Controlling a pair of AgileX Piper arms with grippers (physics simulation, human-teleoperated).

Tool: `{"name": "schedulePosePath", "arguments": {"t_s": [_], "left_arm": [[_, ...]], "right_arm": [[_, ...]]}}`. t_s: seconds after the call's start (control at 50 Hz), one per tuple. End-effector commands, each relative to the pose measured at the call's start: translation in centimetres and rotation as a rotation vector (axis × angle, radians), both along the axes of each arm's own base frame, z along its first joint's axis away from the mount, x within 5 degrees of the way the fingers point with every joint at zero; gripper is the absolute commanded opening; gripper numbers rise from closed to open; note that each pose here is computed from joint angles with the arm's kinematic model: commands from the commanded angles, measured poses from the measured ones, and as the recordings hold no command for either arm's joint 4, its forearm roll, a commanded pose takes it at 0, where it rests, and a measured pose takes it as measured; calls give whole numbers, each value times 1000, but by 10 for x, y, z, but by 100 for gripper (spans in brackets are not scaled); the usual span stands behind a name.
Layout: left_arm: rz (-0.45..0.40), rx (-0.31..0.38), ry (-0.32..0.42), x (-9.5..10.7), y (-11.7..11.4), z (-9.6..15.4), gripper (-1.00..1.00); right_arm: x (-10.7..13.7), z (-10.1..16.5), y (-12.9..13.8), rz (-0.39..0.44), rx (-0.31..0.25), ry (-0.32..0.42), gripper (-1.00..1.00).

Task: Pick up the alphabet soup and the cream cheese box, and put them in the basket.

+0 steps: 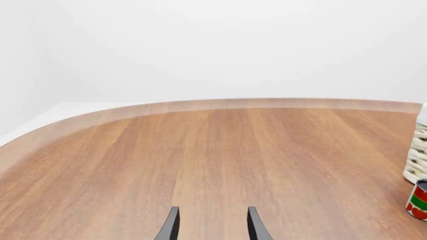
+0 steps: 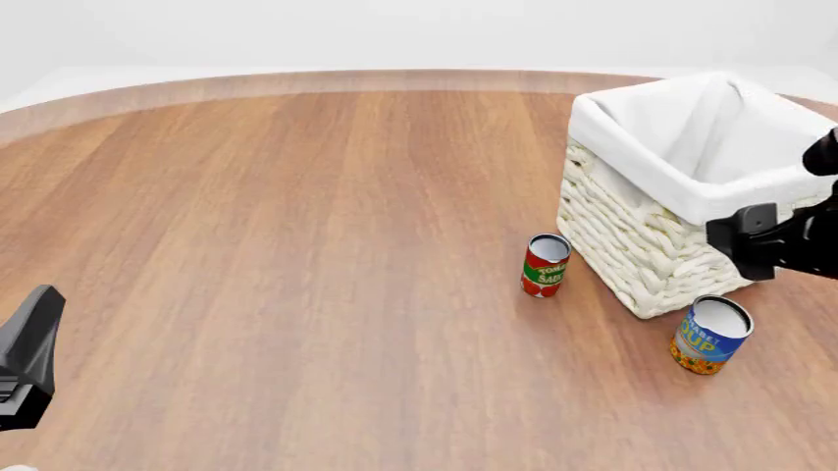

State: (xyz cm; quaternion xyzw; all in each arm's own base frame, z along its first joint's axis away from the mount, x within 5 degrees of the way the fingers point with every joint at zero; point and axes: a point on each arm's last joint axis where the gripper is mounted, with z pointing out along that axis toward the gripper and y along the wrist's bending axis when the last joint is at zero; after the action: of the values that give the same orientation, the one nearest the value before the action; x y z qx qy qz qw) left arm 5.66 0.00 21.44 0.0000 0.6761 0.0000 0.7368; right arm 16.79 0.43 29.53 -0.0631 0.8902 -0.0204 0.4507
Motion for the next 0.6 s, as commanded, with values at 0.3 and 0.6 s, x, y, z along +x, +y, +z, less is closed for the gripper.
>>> {"name": "schedulePosePath", "arguments": {"t_s": [0.3, 0.6], "left_arm": [[0, 0, 0, 0, 0, 0, 100], [0, 0, 0, 0, 0, 0, 100]], "right_arm": [[-8, -36, -6, -34, -5, 60, 100], [-20, -38, -4, -23, -3, 87, 100]]}}
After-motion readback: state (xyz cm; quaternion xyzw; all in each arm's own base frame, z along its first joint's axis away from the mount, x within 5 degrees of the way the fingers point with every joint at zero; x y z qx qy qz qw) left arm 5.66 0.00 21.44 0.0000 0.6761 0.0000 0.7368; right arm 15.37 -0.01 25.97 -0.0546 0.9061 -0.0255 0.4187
